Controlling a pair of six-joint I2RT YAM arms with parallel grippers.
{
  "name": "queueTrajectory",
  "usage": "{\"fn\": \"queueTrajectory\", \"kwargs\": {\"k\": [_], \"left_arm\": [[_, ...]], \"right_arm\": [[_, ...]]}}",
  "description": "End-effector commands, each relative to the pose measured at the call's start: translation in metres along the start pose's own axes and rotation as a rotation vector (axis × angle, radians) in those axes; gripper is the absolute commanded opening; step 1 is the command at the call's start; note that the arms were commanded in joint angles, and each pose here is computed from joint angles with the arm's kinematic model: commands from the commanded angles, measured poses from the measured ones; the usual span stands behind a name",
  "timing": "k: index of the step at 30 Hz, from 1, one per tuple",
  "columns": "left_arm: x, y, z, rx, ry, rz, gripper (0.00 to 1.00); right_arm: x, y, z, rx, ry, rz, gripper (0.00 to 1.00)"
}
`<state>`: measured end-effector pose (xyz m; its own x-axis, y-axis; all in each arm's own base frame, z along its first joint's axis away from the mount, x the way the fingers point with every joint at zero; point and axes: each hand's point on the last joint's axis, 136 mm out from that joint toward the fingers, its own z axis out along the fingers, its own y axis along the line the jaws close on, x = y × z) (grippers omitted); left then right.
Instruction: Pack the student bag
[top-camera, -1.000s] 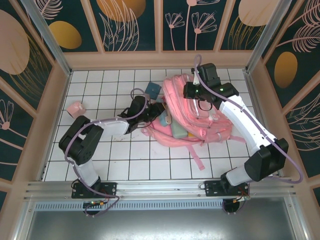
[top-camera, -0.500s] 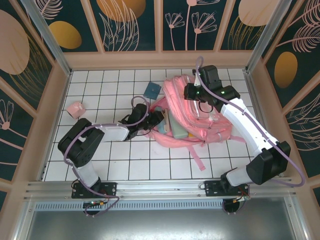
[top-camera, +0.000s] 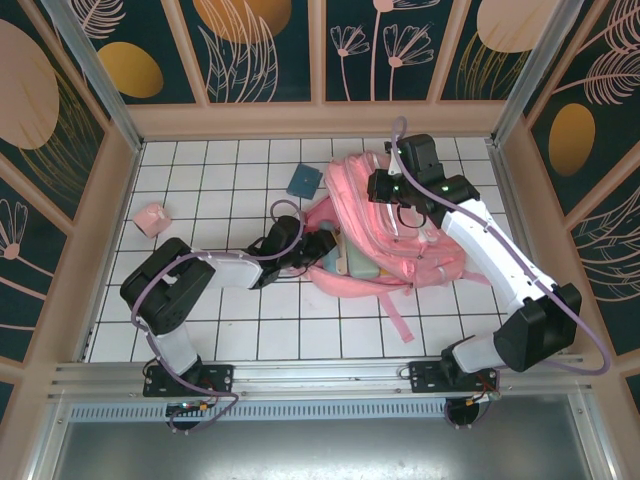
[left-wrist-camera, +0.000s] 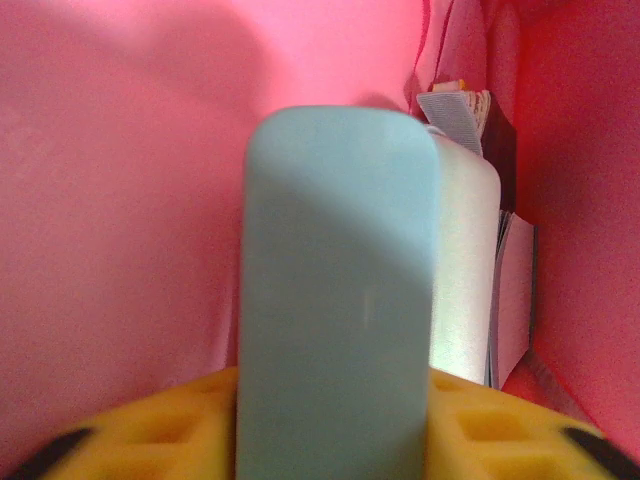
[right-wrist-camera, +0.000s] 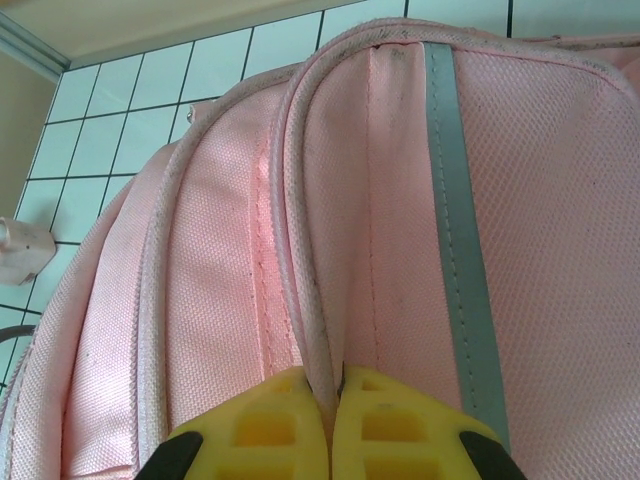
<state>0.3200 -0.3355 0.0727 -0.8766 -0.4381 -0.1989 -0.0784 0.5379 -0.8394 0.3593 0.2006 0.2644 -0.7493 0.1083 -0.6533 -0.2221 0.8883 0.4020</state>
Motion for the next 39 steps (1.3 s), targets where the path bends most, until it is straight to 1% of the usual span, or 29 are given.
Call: {"fn": "queueTrajectory", "kwargs": {"k": [1, 4, 7, 10, 13, 14, 15, 16, 19, 23, 25, 27, 30, 33, 36, 39], "left_arm": [[0.009, 0.010, -0.004, -0.074, 0.021, -0.004, 0.65], [0.003, 0.011, -0.015, -0.141, -0.004, 0.034, 0.78], [-0.007, 0.006, -0.029, -0.187, -0.042, 0.078, 0.87], [-0.017, -0.007, -0.045, -0.209, -0.080, 0.127, 0.94], [-0.031, -0.026, -0.063, -0.232, -0.121, 0.203, 0.94], [-0.036, -0.032, -0.069, -0.243, -0.136, 0.229, 0.98], [-0.040, -0.032, -0.076, -0.273, -0.146, 0.257, 0.98], [-0.050, -0.048, -0.084, -0.264, -0.176, 0.288, 0.99], [-0.071, -0.062, -0.105, -0.304, -0.249, 0.351, 0.99], [-0.103, -0.064, -0.129, -0.344, -0.320, 0.369, 0.98], [-0.120, -0.061, -0.137, -0.360, -0.338, 0.369, 0.98], [-0.134, -0.059, -0.141, -0.385, -0.345, 0.397, 0.99], [-0.156, -0.060, -0.144, -0.443, -0.356, 0.446, 0.99], [-0.173, -0.055, -0.141, -0.471, -0.356, 0.448, 0.99], [-0.188, -0.052, -0.129, -0.440, -0.335, 0.446, 0.98], [-0.203, -0.038, -0.107, -0.462, -0.306, 0.441, 0.99]], "right_arm": [[-0.031, 0.018, -0.027, -0.079, -0.140, -0.003, 0.00], [-0.030, 0.017, -0.027, -0.077, -0.139, -0.003, 0.00], [-0.029, 0.016, -0.026, -0.080, -0.139, -0.003, 0.00], [-0.028, 0.017, -0.025, -0.085, -0.137, -0.002, 0.00], [-0.025, 0.017, -0.023, -0.095, -0.130, -0.002, 0.00], [-0.023, 0.017, -0.021, -0.101, -0.124, -0.002, 0.00], [-0.021, 0.018, -0.020, -0.110, -0.118, -0.002, 0.00], [-0.018, 0.019, -0.018, -0.117, -0.111, -0.002, 0.00], [-0.009, 0.019, -0.013, -0.137, -0.089, 0.002, 0.00], [0.001, 0.022, -0.009, -0.173, -0.070, 0.011, 0.00], [0.006, 0.024, -0.008, -0.193, -0.062, 0.012, 0.00], [0.010, 0.026, -0.006, -0.205, -0.055, 0.012, 0.00], [0.017, 0.026, -0.004, -0.212, -0.043, 0.019, 0.00], [0.023, 0.026, -0.001, -0.218, -0.032, 0.024, 0.00], [0.027, 0.026, 0.001, -0.223, -0.024, 0.030, 0.00], [0.027, 0.026, 0.001, -0.220, -0.026, 0.028, 0.00]]}}
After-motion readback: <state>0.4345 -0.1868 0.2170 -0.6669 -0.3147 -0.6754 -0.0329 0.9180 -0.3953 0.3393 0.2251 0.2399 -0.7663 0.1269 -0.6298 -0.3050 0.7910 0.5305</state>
